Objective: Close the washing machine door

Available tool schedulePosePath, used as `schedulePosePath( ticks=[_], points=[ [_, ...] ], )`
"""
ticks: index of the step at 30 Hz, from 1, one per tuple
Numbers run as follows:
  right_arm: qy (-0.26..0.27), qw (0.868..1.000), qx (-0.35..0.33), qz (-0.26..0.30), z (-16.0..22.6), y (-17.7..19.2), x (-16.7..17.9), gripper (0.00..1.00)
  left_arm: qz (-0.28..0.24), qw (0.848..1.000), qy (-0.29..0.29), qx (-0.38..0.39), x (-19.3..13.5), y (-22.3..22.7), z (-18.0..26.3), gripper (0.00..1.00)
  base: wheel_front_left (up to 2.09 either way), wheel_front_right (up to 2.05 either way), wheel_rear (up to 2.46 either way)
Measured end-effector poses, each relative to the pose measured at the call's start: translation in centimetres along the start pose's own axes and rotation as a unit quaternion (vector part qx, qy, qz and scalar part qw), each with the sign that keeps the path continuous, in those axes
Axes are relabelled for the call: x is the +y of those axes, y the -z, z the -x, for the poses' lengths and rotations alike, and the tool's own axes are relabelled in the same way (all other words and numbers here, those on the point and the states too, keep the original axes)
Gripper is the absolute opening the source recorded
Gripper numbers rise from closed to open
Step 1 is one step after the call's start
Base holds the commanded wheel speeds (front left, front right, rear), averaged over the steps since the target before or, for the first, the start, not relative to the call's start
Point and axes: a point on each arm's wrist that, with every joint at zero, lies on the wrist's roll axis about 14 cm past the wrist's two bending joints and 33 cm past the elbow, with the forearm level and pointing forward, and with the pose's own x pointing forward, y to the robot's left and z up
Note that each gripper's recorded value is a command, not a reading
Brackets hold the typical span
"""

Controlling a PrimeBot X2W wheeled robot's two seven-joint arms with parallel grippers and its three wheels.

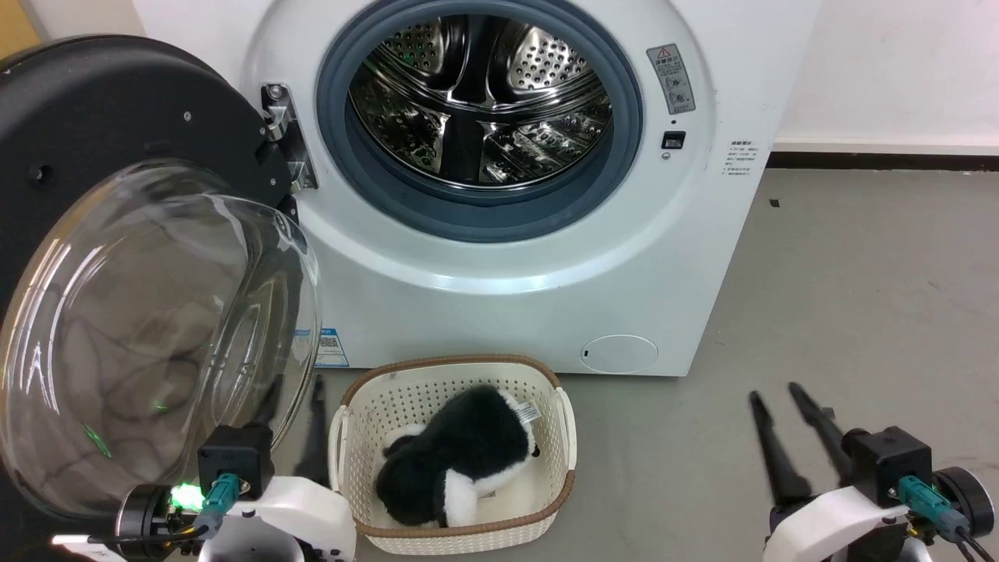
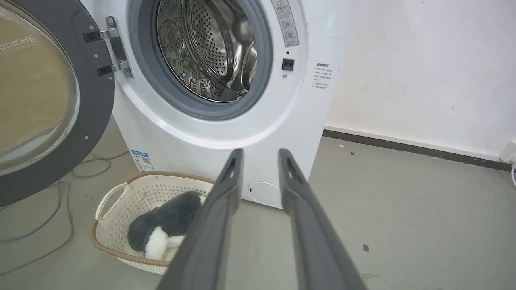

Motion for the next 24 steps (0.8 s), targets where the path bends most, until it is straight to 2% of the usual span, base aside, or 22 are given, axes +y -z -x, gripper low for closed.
schedulePosePath(
  ticks=[12,13,14,15,24],
  points=[
    [0.005,1.0,-0.008,-0.012,-0.02,-0.18,-0.34,1.0,0.0,1.0,-0.007,-0.006,-0.05,-0.1,-0.01,1.0,0.0,0.0,0.0],
    [0.006,1.0,-0.012,-0.015,-0.04,-0.27,-0.44,1.0,0.0,1.0,-0.011,-0.008,0.0,-0.12,-0.01,0.44,0.0,0.0,0.0],
    [0.007,1.0,-0.014,-0.016,-0.05,-0.32,-0.46,1.0,0.0,1.0,-0.011,-0.01,0.0,-0.17,0.0,0.04,0.0,0.0,0.0],
    [0.007,1.0,-0.015,-0.017,-0.06,-0.35,-0.47,1.0,0.0,1.0,-0.011,-0.011,0.01,-0.19,0.02,0.0,0.0,0.0,0.0],
    [0.005,0.999,-0.026,-0.032,-0.31,-0.69,-0.39,1.0,-0.002,0.999,-0.025,-0.025,0.6,-0.78,0.16,0.0,0.0,0.0,0.0]
  ],
)
